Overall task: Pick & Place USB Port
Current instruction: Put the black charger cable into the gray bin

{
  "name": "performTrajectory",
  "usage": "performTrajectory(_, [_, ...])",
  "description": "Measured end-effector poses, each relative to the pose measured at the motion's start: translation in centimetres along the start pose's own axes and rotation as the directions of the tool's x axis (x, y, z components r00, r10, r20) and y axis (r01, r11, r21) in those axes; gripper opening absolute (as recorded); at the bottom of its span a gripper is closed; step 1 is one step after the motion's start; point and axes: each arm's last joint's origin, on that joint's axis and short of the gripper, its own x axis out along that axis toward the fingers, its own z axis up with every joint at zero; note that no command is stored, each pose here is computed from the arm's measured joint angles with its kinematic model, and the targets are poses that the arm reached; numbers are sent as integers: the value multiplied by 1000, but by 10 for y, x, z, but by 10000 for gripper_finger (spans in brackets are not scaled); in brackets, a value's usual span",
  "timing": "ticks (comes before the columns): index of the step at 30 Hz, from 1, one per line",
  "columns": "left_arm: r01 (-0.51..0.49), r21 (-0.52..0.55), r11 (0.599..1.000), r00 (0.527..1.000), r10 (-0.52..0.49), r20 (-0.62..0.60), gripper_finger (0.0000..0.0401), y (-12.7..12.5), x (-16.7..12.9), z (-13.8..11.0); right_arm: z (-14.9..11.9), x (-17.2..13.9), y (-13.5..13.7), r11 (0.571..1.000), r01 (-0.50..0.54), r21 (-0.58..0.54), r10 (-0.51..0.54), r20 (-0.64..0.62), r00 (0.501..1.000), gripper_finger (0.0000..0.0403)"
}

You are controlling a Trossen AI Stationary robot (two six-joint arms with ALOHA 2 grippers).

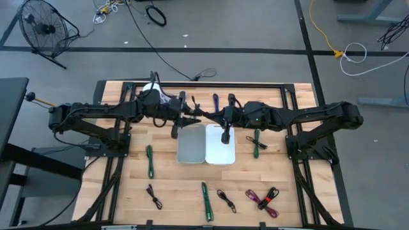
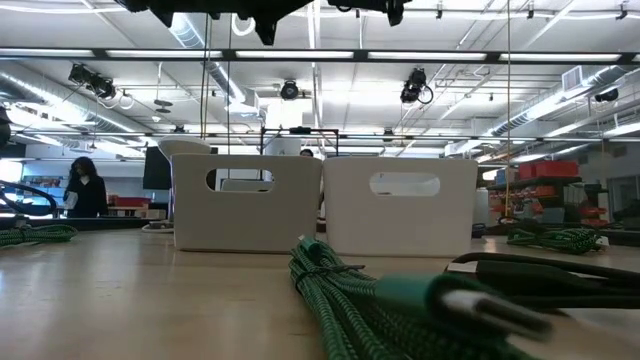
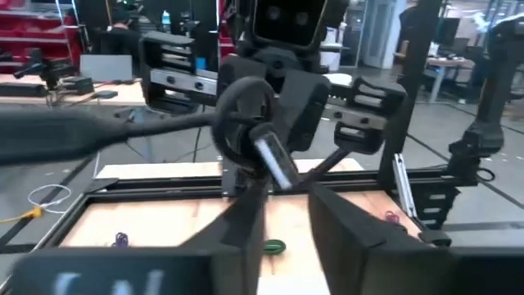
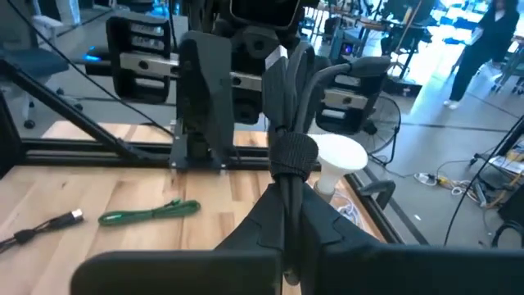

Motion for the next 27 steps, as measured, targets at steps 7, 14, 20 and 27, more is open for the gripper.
performTrajectory(7, [-82, 13, 997, 997, 82, 1, 211, 1, 0, 0, -1, 3, 3, 1000, -6, 14, 6, 9, 1000, 5])
performTrajectory(14, [-108, 27, 994, 994, 108, 11, 238, 1, 0, 1, 1, 5, 10, 1000, -18, -8, 18, 36, 999, 6])
performTrajectory(20, [-88, 37, 995, 993, 84, 76, 237, -2, 1, 7, -4, 10, 12, 1000, -22, -1, 22, 19, 1000, 6])
performTrajectory(27, [-62, 43, 997, 993, 58, 101, 232, -7, 2, 10, -10, 18, 14, 1000, -6, -7, 6, 3, 1000, 6])
